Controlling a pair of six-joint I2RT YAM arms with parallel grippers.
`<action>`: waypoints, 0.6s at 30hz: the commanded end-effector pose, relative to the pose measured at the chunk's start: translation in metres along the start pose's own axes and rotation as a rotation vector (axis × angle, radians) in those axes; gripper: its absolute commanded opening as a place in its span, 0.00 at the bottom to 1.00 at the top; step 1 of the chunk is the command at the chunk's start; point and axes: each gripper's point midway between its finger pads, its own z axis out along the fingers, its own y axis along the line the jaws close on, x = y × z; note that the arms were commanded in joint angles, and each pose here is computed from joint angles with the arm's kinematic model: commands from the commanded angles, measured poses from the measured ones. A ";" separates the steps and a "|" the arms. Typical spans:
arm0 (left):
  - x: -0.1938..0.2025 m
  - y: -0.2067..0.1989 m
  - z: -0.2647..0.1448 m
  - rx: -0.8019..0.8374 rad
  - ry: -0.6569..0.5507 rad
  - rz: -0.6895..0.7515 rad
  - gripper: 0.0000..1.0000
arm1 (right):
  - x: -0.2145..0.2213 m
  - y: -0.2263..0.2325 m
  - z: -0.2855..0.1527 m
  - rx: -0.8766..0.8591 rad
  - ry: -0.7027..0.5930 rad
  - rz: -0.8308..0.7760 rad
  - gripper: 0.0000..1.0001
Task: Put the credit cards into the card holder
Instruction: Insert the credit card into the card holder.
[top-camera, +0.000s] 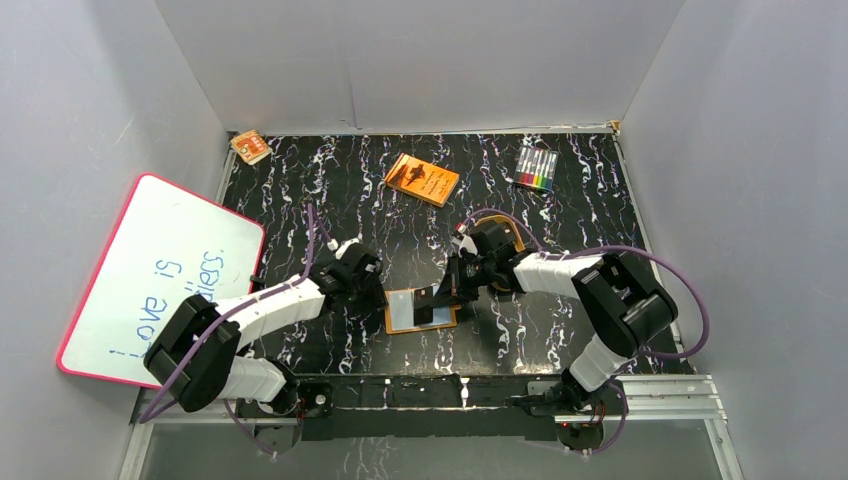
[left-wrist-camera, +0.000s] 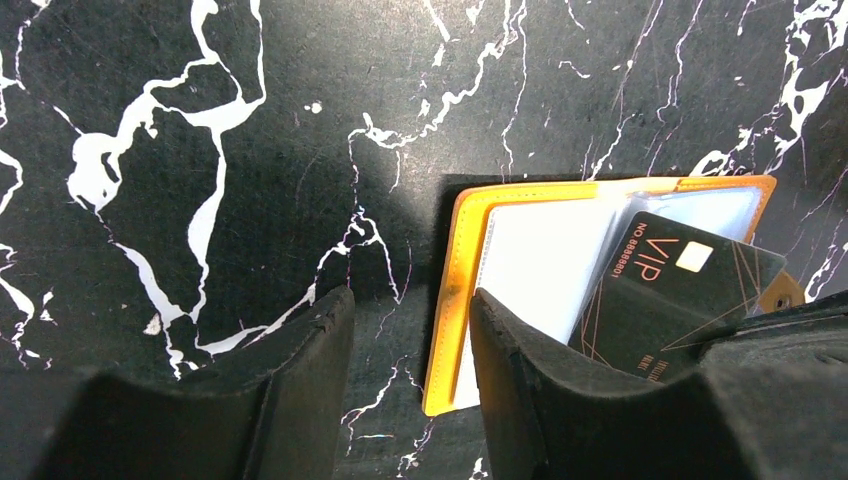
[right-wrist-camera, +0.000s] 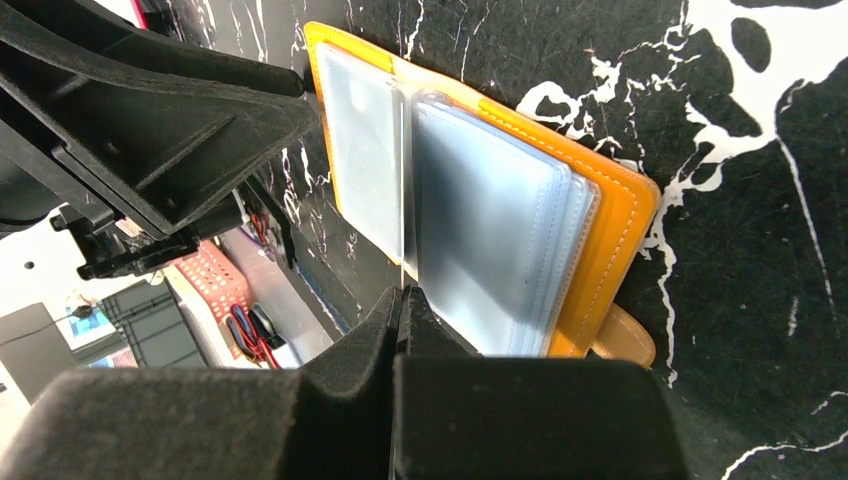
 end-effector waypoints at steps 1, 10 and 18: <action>0.016 0.020 0.006 -0.057 0.047 -0.001 0.43 | -0.001 0.006 0.002 -0.039 0.005 -0.019 0.00; 0.019 0.019 0.008 -0.047 0.059 -0.005 0.40 | 0.005 0.008 0.009 -0.051 0.041 -0.025 0.00; 0.021 0.019 0.009 -0.040 0.068 -0.009 0.39 | 0.005 0.010 0.014 -0.074 0.050 -0.016 0.00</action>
